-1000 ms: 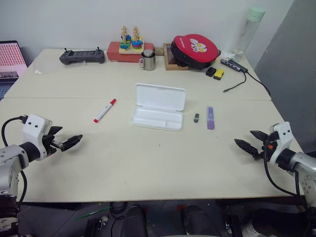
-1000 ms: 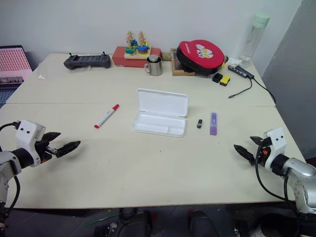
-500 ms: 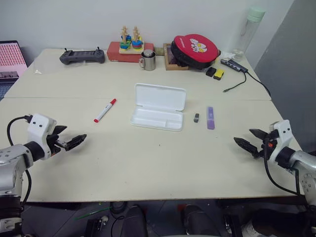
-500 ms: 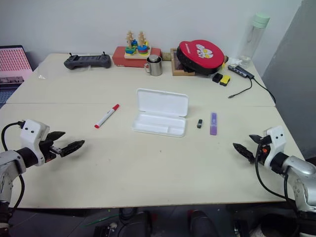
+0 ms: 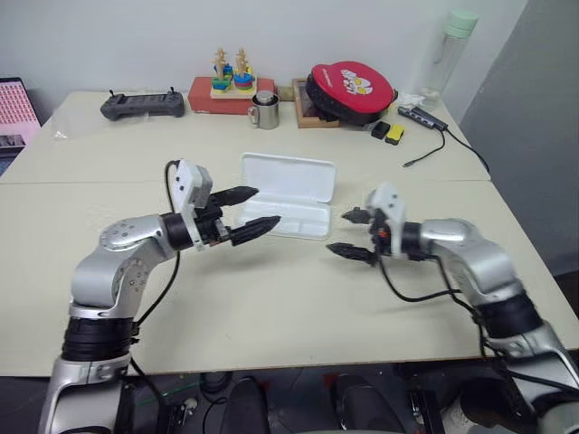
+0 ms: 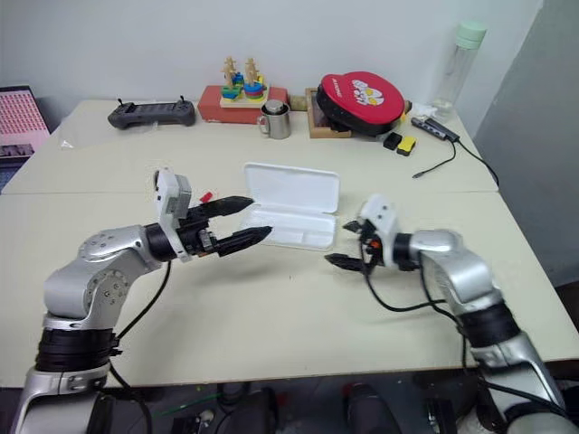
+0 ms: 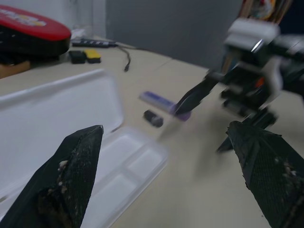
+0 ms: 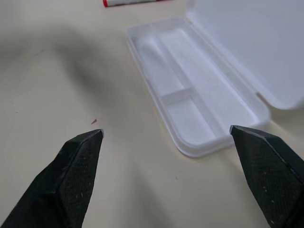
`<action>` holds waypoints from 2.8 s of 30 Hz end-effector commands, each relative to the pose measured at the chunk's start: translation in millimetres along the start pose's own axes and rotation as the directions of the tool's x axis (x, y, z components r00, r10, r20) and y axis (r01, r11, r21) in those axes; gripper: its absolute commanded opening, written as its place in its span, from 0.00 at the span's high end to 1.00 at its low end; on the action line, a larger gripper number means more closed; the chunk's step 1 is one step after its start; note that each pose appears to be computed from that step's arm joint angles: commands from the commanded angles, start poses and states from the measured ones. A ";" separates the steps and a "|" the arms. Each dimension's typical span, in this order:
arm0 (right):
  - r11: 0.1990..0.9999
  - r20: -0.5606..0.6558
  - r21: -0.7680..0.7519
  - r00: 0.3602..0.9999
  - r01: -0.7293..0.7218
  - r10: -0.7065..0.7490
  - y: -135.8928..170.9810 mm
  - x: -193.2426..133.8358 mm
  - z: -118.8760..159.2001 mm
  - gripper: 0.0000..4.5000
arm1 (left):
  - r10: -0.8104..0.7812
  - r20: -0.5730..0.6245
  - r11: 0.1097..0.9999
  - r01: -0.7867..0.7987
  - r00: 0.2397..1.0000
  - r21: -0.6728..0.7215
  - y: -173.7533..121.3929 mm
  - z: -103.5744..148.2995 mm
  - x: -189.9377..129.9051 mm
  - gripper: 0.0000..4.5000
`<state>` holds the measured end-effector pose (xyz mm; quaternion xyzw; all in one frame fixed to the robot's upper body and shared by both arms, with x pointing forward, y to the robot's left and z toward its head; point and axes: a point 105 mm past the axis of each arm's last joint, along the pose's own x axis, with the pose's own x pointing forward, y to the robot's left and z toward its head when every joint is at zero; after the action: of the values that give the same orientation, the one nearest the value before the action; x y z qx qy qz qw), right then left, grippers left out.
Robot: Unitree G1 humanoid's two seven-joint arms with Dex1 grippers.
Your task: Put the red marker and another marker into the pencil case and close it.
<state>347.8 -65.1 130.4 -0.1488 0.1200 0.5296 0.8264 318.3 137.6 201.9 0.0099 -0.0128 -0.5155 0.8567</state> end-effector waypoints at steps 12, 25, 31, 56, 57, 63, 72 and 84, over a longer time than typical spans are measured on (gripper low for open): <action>0.994 -0.172 -0.072 0.983 -0.077 0.064 -13.8 42.0 -19.7 0.15 | 0.095 -0.027 0.991 -0.092 0.995 0.096 6.8 7.3 -20.9 0.00; 0.993 -0.136 -0.097 0.989 -0.072 0.058 -16.9 46.4 -14.6 0.81 | 0.105 -0.025 0.991 -0.103 0.994 0.082 10.7 7.7 -21.9 0.00; 0.986 -0.086 -0.150 0.995 -0.065 0.052 -14.7 47.6 -8.9 0.99 | 0.095 -0.030 0.993 -0.093 0.995 0.071 10.1 5.9 -20.5 0.00; 0.905 -0.121 -0.237 0.935 -0.353 0.333 48.1 32.1 -24.6 0.88 | 0.151 -0.128 0.989 -0.148 0.980 0.026 7.3 -17.2 -54.4 0.00; 0.901 -0.123 -0.240 0.932 -0.362 0.341 48.9 31.1 -24.4 0.83 | 0.178 -0.124 0.984 -0.177 0.976 0.016 10.0 -18.3 -60.9 0.00; 0.915 0.000 -0.223 0.939 -0.335 0.344 44.2 22.5 4.5 0.53 | 0.381 -0.085 0.923 -0.384 0.921 -0.023 38.5 -20.3 -105.4 0.00; 0.973 0.313 -0.120 0.922 -0.198 0.226 35.5 -1.3 68.8 0.07 | 0.729 -0.137 0.684 -0.721 0.671 0.106 115.5 -33.5 -131.3 0.00; 0.991 0.351 -0.115 0.931 -0.065 0.102 38.5 -6.2 81.8 0.01 | 0.698 -0.336 0.694 -0.712 0.632 0.103 145.7 -85.1 -107.3 0.00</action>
<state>318.1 -24.1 189.3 -0.0896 -0.0225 0.5908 0.8015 394.3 304.5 114.8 0.0644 0.1510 -0.1224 0.9788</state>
